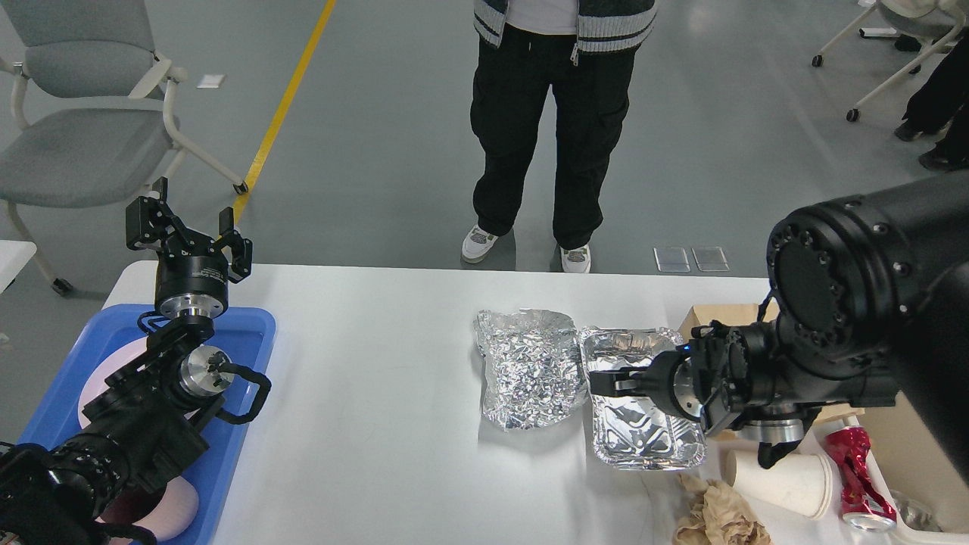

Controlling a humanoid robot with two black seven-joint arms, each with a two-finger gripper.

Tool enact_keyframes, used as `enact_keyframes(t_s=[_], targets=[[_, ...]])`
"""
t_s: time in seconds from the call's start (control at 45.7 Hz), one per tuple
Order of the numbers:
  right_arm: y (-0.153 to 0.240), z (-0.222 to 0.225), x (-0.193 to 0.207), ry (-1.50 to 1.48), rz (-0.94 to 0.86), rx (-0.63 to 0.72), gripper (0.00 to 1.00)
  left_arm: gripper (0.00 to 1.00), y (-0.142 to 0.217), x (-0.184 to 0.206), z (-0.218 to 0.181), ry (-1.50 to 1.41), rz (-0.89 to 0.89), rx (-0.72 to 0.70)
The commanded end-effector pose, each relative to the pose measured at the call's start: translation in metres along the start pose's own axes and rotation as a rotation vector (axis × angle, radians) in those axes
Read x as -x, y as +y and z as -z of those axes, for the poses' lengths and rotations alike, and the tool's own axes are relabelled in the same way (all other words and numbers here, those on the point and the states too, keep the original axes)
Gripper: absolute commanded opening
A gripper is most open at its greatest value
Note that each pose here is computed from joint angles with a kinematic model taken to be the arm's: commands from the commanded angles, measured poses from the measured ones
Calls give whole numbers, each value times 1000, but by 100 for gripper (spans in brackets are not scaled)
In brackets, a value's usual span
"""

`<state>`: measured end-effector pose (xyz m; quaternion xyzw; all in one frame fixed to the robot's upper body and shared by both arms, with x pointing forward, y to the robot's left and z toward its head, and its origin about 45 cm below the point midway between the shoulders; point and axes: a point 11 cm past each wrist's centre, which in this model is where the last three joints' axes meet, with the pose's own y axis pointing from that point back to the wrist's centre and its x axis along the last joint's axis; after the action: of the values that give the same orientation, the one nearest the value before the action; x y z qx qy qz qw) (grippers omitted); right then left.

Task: Tidy desktop
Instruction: 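Push the foil packages toward the table centre, then move right gripper to bag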

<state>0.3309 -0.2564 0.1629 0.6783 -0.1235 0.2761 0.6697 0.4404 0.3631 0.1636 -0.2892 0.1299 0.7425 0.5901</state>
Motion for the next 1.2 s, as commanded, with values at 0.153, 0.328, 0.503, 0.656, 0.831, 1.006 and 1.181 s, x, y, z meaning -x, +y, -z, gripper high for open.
enact_keyframes(t_s=[0.153,0.328,0.503,0.656,0.831,1.006,1.181], targets=[[15,-54,-12,159,37,125,97,96,0,0,0,-2,0,0],[-16,-54,16,130,91,97,97,96,0,0,0,-2,0,0],[-43,-61,40,40,71,88,97,96,0,0,0,-1,1,0],[-66,-64,56,37,52,85,97,96,0,0,0,-2,0,0],[-74,-68,71,-5,65,100,96,96,0,0,0,-2,0,0],[-78,-69,72,-46,44,111,87,96,0,0,0,-2,0,0],[-71,-83,54,-89,9,132,88,96,0,0,0,-2,0,0]])
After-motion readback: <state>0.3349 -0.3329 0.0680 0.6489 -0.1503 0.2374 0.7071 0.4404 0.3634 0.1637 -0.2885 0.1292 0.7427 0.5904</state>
